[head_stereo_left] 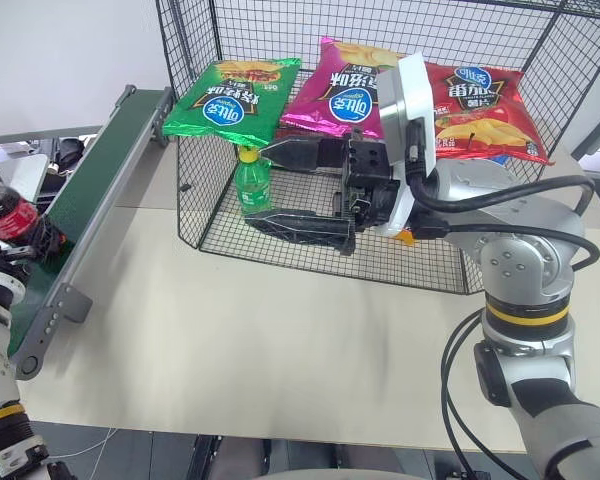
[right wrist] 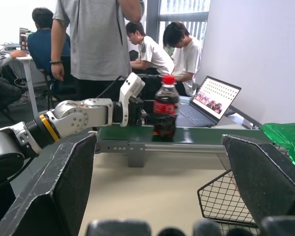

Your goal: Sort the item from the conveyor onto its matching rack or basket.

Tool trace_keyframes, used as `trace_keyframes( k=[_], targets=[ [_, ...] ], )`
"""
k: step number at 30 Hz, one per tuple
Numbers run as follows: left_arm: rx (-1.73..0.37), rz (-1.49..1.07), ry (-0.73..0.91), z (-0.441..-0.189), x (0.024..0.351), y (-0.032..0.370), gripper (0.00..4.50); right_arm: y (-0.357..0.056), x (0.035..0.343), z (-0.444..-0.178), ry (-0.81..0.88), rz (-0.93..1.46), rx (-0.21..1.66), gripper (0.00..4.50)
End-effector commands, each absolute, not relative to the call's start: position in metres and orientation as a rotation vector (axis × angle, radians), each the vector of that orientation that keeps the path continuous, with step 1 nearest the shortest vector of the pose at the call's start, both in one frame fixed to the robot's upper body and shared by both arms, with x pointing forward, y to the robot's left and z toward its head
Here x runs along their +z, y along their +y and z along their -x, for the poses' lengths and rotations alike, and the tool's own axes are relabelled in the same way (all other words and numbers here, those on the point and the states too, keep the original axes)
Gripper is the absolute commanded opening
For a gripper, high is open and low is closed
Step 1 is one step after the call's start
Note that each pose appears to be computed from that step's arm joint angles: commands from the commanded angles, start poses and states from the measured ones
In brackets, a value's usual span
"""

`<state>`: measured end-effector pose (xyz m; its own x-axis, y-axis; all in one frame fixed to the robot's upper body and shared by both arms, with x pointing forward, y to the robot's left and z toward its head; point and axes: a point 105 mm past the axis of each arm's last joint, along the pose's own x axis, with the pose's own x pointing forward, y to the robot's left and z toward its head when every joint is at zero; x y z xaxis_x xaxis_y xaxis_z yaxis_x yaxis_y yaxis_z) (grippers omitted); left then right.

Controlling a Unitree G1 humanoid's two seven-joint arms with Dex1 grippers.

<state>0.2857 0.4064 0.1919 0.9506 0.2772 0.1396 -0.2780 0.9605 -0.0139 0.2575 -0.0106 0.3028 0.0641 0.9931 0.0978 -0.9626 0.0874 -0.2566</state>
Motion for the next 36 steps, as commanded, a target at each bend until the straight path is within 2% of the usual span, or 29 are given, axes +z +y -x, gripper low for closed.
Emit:
trace_keyframes(
  k=[1,3,4,5,10,14,24,31,36],
  targets=[
    [0.313,-0.045,-0.204,-0.277,0.211,0.415,4.25,-0.011,0.315,-0.249,-0.336,0.158,1.494,4.49],
    [0.303,-0.043,-0.204,-0.276,0.211,0.414,3.72,-0.011,0.315,-0.249,-0.334,0.157,1.493,4.50],
    [0.302,-0.043,-0.205,-0.275,0.211,0.413,3.25,-0.012,0.315,-0.250,-0.334,0.157,1.491,4.50],
    [0.303,-0.042,-0.207,-0.275,0.211,0.413,3.05,-0.012,0.314,-0.250,-0.333,0.158,1.489,4.50],
    [0.259,-0.051,-0.205,-0.273,0.213,0.402,3.05,-0.014,0.308,-0.252,-0.321,0.158,1.472,4.50],
    [0.119,-0.073,-0.169,-0.279,0.217,0.377,3.05,-0.022,0.298,-0.254,-0.299,0.174,1.430,4.50],
    [-0.436,-0.162,0.004,-0.277,0.205,0.264,3.05,-0.057,0.261,-0.255,-0.215,0.236,1.236,4.50],
    [-0.621,-0.177,0.030,-0.276,0.195,0.220,3.05,-0.068,0.245,-0.251,-0.185,0.243,1.121,4.50],
    [-0.783,-0.151,-0.034,-0.292,0.190,0.164,3.05,-0.085,0.228,-0.254,-0.160,0.259,0.905,4.50]
  ],
)
